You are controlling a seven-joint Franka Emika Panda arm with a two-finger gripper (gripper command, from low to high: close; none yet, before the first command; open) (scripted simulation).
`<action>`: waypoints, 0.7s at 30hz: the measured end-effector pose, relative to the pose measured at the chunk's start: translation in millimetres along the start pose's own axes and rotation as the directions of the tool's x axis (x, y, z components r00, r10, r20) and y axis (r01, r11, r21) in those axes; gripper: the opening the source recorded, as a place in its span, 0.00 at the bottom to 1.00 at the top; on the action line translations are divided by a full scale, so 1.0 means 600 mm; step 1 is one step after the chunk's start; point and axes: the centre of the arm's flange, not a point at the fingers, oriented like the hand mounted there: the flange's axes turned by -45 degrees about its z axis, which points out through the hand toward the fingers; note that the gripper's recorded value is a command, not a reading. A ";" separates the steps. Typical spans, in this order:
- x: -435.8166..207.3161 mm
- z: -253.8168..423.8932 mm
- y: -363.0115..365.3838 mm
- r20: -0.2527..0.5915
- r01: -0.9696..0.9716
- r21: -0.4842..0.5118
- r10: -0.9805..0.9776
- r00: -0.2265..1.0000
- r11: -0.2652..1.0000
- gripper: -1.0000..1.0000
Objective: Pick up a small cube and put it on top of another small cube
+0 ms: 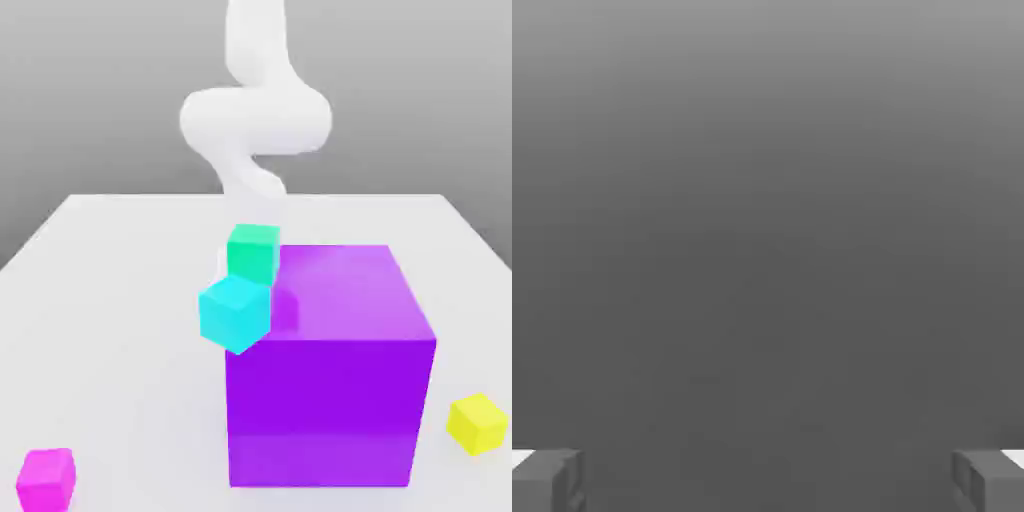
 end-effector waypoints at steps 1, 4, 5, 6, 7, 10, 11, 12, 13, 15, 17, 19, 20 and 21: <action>0.004 0.025 -0.024 0.018 0.047 0.013 -0.047 0.999 0.999 0.50; 0.008 0.103 -0.099 0.069 0.175 0.066 -0.179 0.981 0.982 0.50; 0.006 0.128 -0.126 0.083 0.215 0.087 -0.222 0.971 0.973 0.50; 0.002 0.153 -0.153 0.097 0.255 0.109 -0.266 0.959 0.961 0.50; -0.005 0.179 -0.177 0.112 0.281 0.132 -0.296 0.949 0.951 0.50; -0.042 0.266 -0.235 0.180 0.279 0.203 -0.316 0.932 0.938 0.50; -0.059 0.294 -0.253 0.206 0.271 0.224 -0.317 0.926 0.936 0.50; -0.077 0.322 -0.271 0.232 0.262 0.242 -0.318 0.919 0.934 0.50; -0.097 0.349 -0.290 0.260 0.253 0.259 -0.320 0.911 0.932 0.50; -0.141 0.400 -0.327 0.315 0.235 0.286 -0.323 0.892 0.929 0.50; -0.191 0.446 -0.363 0.371 0.220 0.304 -0.328 0.869 0.927 0.50; -0.248 0.486 -0.404 0.423 0.214 0.321 -0.342 0.839 0.923 0.50; -0.279 0.503 -0.425 0.448 0.214 0.328 -0.351 0.823 0.920 0.50; -0.310 0.520 -0.443 0.472 0.213 0.331 -0.357 0.806 0.919 0.50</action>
